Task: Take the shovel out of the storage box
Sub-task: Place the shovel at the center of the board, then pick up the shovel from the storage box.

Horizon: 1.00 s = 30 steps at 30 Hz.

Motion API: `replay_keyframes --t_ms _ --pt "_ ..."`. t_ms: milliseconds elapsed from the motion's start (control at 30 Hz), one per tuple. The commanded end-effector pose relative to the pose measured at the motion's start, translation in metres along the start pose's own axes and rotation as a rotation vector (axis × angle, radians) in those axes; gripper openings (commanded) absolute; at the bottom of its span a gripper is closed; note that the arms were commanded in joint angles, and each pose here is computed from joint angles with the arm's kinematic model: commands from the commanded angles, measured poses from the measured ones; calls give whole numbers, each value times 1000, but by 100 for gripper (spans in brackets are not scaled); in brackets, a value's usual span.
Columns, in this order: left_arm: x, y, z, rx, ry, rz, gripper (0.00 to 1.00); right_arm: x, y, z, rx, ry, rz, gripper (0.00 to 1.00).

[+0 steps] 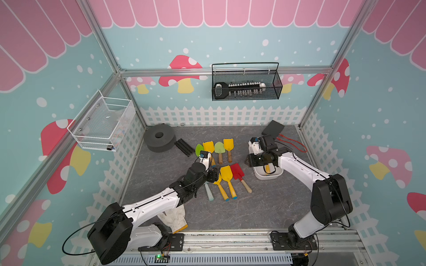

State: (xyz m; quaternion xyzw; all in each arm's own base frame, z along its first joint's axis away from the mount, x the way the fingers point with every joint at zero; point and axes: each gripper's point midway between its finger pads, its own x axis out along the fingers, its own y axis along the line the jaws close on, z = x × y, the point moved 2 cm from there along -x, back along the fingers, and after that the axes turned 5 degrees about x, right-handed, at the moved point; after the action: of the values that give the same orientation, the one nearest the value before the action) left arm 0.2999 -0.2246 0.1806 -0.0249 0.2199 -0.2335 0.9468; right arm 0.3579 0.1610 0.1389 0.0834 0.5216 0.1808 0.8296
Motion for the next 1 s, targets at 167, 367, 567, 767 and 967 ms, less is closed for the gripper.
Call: replay_keyframes --t_ms 167,367,567,767,967 --pt "-1 3 -5 0 8 2 76 -10 -38 -17 50 116 -76 50" --pt "2 4 -9 0 20 7 76 -4 -68 -16 110 127 -127 50" --pt "5 5 -11 -27 31 -7 76 3 -85 -11 130 119 -202 50" --pt "10 7 -14 -42 49 -15 76 6 -102 -9 136 125 -306 54" --pt "17 6 -20 -34 75 -25 76 15 -107 -5 142 132 -305 53"
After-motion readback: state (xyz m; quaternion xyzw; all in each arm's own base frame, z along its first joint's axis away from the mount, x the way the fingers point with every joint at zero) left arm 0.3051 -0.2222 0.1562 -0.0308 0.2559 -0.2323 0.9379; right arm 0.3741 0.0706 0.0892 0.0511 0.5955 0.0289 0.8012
